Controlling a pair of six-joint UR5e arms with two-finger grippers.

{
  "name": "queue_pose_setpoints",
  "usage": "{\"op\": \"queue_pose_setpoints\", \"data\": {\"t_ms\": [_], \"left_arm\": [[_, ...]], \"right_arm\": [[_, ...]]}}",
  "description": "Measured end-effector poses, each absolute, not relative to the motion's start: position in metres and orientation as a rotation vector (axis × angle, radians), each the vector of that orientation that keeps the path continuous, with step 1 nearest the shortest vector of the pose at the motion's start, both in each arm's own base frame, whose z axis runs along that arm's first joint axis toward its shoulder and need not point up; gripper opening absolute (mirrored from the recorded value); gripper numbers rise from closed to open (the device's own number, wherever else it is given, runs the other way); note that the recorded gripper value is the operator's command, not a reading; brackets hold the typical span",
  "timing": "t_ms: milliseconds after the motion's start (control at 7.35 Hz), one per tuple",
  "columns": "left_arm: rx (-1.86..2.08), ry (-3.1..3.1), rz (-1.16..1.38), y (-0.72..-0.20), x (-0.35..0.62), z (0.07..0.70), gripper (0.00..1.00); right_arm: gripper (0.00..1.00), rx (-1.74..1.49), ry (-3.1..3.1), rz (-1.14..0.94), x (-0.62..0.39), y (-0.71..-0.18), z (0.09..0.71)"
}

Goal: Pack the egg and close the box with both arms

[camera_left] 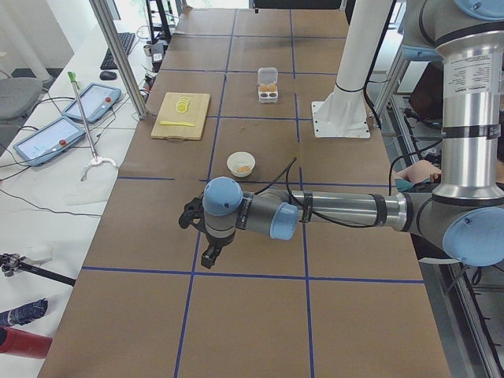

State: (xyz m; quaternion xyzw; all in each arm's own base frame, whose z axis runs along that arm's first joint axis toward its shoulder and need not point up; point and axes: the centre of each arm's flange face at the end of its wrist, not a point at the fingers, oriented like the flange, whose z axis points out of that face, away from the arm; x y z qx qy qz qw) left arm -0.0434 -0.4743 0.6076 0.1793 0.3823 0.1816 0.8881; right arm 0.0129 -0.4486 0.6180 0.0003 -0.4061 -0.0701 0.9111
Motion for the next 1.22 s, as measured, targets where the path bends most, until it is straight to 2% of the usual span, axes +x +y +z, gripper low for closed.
{"op": "queue_pose_setpoints", "data": {"t_ms": [544, 953, 1225], "left_arm": [[0.692, 0.748, 0.535, -0.501, -0.028, 0.551, 1.00], [0.842, 0.833, 0.477, -0.512, -0.013, 0.504, 1.00], [0.902, 0.948, 0.551, -0.502, 0.052, 0.480, 1.00]], "right_arm": [[1.00, 0.092, -0.851, -0.185, 0.008, -0.483, 0.577], [1.00, 0.142, -0.851, -0.204, 0.007, -0.497, 0.560], [1.00, 0.145, -0.857, -0.187, 0.007, -0.498, 0.556]]}}
